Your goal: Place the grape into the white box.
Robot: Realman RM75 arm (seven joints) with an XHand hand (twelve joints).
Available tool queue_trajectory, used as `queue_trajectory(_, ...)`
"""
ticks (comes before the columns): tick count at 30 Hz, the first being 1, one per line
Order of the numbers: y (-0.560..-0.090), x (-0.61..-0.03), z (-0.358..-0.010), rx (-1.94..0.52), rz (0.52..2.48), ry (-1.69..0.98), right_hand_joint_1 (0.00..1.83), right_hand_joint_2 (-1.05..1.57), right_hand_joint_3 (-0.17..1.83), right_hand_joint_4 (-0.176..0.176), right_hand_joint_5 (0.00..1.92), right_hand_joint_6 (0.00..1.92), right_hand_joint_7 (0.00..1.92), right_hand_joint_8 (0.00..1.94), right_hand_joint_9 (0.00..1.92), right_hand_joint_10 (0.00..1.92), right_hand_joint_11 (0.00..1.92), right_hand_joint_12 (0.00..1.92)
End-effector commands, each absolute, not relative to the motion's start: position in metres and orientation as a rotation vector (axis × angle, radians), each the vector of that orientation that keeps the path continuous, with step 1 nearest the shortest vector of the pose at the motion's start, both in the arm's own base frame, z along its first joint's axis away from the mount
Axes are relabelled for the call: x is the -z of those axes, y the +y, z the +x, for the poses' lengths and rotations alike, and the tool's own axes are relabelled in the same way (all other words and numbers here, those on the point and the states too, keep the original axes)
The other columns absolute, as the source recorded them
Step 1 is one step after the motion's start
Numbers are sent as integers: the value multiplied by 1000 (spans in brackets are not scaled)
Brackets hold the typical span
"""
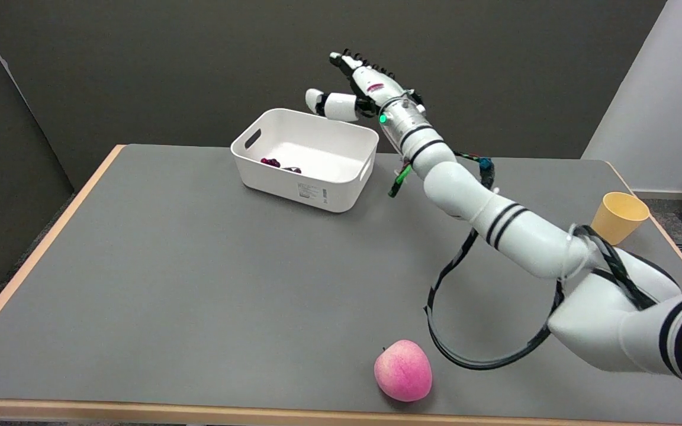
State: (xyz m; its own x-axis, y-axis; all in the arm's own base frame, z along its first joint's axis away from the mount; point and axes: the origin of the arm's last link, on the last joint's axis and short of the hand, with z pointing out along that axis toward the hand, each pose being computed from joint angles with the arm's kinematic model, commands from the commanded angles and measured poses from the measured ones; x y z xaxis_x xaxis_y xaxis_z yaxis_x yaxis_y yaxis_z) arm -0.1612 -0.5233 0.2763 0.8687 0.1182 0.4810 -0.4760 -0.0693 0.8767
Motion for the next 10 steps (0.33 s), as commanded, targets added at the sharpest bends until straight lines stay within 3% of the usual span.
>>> queue_trajectory(1,-406,-376,-123,-879,1356,-86,235,590,938,32,82,212,106,146,121,676,249,1378)
queue_trajectory(6,-346,-427,-133,-985,1221,-44,240,605,948,35,85,239,109,193,147,689,264,1400)
queue_trajectory(10,-320,-444,-151,-1048,1192,-54,265,672,841,32,63,310,92,256,155,706,254,1434)
